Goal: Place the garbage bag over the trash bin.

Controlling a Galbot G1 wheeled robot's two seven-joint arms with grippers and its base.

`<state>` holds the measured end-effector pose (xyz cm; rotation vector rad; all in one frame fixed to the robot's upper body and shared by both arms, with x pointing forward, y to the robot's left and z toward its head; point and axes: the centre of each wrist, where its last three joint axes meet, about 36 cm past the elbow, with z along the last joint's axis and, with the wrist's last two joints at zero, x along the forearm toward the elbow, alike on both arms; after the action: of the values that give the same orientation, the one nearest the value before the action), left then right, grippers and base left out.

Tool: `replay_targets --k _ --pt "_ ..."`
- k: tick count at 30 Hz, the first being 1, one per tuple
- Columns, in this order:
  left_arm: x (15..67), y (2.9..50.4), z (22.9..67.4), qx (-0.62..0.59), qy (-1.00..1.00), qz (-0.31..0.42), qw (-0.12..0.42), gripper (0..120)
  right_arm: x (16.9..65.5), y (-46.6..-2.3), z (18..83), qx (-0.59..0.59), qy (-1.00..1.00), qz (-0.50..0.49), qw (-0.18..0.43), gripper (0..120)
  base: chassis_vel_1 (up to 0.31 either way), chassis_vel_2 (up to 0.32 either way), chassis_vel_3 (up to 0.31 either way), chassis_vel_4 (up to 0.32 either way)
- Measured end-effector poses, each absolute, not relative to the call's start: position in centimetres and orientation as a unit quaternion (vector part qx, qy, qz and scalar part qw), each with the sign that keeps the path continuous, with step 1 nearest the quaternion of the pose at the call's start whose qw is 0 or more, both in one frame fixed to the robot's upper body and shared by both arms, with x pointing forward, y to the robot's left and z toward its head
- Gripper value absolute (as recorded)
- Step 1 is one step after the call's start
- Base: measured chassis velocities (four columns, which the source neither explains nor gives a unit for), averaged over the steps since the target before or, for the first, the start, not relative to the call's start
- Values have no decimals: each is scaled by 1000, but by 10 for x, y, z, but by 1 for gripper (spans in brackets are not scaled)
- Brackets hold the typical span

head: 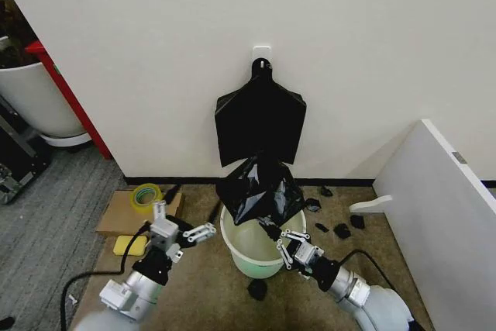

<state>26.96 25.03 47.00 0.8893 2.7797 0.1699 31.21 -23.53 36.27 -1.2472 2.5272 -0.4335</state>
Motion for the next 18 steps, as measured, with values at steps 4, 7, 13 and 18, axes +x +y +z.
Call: replay_targets --k 4,7,13,18 --pt "298 246 492 354 928 79 88 100 312 -232 362 -432 876 -159 146 0 0 0 0 0" --pt "310 245 495 369 922 92 75 100 312 -232 362 -428 877 -160 148 0 0 0 0 0" --pt "326 243 496 387 916 104 32 100 311 -231 362 -423 879 -161 150 0 0 0 0 0" --pt "346 235 495 402 907 122 17 94 312 -229 362 -422 879 -161 155 0 0 0 0 0"
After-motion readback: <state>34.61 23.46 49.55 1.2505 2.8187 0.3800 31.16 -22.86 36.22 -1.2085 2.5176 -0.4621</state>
